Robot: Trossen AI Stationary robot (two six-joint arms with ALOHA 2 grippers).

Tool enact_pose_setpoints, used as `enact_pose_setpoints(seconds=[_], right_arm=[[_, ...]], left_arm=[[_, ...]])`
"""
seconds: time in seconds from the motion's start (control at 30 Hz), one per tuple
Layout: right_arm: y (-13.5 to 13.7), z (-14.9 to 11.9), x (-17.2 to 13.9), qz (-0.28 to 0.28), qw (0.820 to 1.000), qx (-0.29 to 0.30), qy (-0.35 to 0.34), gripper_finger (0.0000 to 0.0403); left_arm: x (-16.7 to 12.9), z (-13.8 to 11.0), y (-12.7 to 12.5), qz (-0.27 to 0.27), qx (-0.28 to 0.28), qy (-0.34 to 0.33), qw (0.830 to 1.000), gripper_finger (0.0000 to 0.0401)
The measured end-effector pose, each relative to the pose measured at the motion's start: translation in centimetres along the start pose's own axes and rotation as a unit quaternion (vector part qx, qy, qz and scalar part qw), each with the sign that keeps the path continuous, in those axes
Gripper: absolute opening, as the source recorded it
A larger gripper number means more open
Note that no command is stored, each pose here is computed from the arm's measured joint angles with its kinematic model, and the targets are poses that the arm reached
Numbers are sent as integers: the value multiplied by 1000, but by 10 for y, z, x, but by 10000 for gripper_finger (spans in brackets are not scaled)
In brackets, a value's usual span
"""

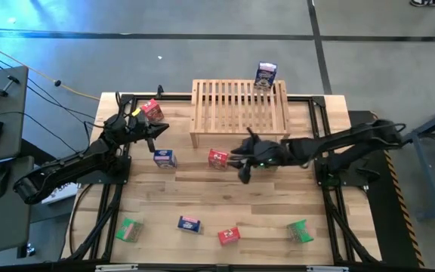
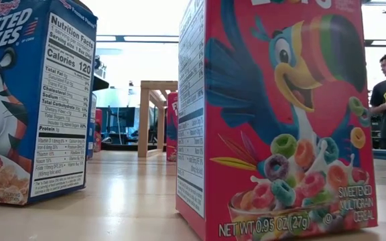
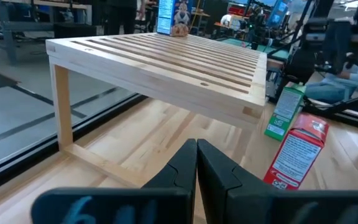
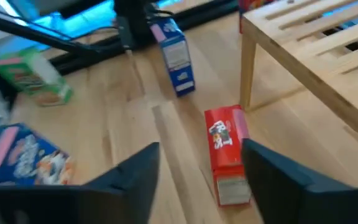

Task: Stack cereal on shelf
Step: Put the middle red cereal box on the shelf

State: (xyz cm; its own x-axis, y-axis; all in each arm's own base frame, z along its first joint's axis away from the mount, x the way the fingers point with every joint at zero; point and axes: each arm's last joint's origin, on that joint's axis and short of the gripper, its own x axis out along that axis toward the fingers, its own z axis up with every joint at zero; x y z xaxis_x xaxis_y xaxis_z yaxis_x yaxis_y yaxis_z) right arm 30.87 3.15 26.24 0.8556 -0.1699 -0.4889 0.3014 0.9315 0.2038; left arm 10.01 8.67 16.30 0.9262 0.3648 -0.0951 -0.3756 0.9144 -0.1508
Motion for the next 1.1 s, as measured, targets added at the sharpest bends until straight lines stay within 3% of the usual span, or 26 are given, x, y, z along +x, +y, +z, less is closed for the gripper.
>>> enact_pose_setpoints(seconds=[0.1, 0.23, 0.63, 0.9, 1.1], right_arm=[[6, 4, 18, -13, 1000, -3, 16, 271], [8, 16, 41, -43, 997, -11, 63, 292], [1, 30, 94, -118, 965, -33, 230, 293], [-3, 24, 110, -96, 959, -28, 264, 292], [-8, 21, 111, -93, 957, -11, 273, 265]], left_arm=[[0, 0, 0, 0, 1, 0, 1000, 5], [0, 0, 0, 0, 1, 0, 1000, 5], [0, 0, 0, 0, 7, 2, 1000, 5], [0, -1, 0, 0, 7, 2, 1000, 5], [0, -1, 0, 0, 7, 2, 1000, 5]])
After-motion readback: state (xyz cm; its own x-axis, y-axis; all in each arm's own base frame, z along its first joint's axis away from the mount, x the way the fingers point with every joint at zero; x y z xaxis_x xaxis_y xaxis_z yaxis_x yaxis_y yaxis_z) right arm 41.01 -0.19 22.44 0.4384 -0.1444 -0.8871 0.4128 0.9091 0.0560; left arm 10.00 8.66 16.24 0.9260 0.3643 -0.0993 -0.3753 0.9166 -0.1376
